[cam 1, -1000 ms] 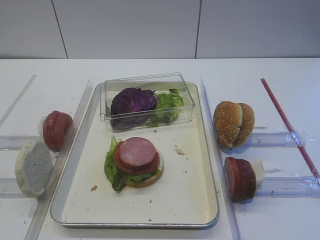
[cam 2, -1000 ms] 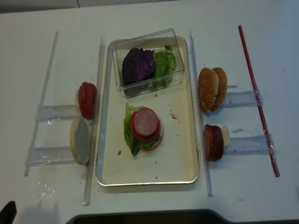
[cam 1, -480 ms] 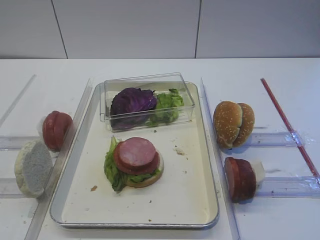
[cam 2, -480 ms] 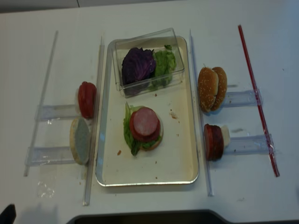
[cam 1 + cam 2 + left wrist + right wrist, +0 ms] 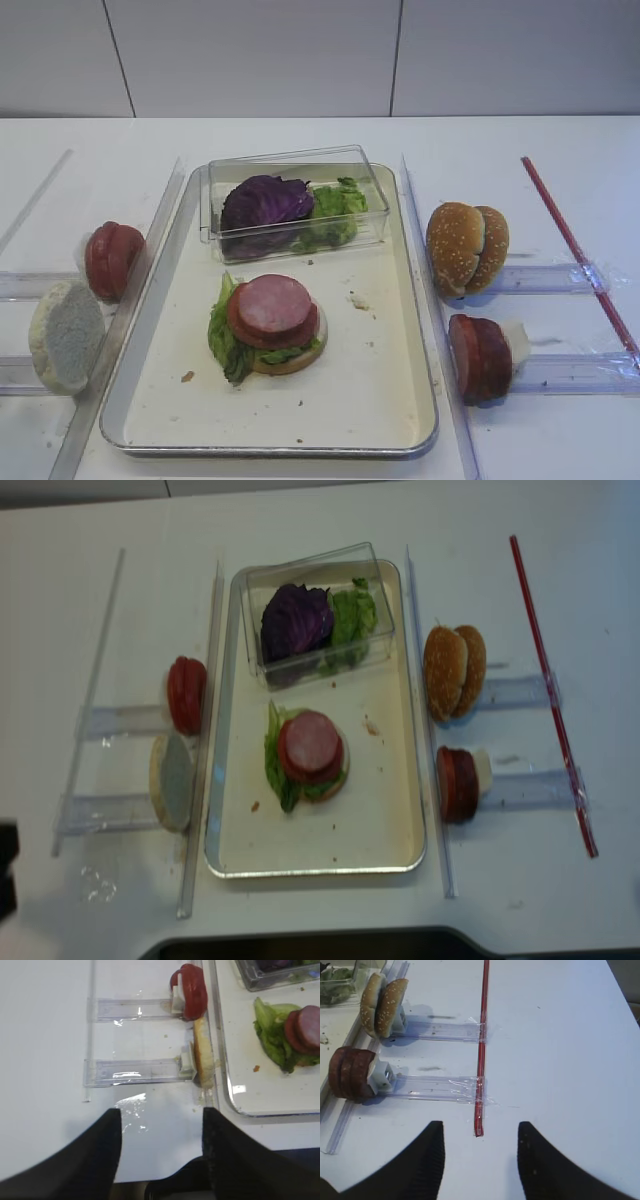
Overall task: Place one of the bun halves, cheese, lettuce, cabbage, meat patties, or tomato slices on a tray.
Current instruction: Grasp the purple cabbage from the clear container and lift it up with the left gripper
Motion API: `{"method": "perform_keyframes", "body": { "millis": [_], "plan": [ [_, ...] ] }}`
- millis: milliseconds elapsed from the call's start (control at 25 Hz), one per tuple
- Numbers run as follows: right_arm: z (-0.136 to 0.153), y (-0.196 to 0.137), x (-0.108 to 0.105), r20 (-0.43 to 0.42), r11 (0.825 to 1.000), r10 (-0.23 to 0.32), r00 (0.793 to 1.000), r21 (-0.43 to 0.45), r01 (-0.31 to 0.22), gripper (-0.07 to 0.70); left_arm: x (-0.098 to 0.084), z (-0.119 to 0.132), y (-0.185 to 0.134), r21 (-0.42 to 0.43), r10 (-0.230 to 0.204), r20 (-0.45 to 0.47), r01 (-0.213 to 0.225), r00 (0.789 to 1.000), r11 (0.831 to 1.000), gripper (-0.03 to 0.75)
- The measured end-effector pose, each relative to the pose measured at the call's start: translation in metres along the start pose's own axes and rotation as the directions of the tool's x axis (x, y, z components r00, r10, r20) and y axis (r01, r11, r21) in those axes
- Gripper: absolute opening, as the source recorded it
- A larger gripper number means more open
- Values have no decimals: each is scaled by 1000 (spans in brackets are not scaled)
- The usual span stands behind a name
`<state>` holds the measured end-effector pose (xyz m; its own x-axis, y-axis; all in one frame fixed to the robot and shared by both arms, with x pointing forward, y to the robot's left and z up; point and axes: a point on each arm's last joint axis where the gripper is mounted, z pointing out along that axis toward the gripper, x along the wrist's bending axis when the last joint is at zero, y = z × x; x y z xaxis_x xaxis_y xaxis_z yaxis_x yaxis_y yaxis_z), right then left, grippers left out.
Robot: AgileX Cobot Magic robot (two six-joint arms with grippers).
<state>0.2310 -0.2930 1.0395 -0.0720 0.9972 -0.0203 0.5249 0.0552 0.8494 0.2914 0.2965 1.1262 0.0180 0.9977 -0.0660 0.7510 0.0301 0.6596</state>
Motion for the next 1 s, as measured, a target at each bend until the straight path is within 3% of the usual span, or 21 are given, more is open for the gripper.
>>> {"method": "perform_keyframes", "body": {
  "millis": [240, 480, 680, 840, 1000],
  "plan": [
    [0, 0, 0, 0, 1000, 0, 1000, 0, 0, 358, -11, 16, 62, 91, -23, 39, 20, 999, 996, 427],
    [0, 0, 0, 0, 1000, 0, 1000, 0, 0, 358, -17, 55, 122, 181, -8, 37, 1, 999, 984, 436],
    [0, 0, 0, 0, 1000, 0, 1000, 0, 0, 358, -28, 89, 161, 228, -6, 89, -14, 996, 973, 440],
    [0, 0, 0, 0, 1000, 0, 1000, 0, 0, 358, -53, 120, 180, 272, 71, 143, -108, 987, 956, 492],
    [0, 0, 0, 0, 1000, 2, 1000, 0, -2, 358, -92, 152, 194, 300, 158, 203, -215, 966, 929, 534]
  ]
}}
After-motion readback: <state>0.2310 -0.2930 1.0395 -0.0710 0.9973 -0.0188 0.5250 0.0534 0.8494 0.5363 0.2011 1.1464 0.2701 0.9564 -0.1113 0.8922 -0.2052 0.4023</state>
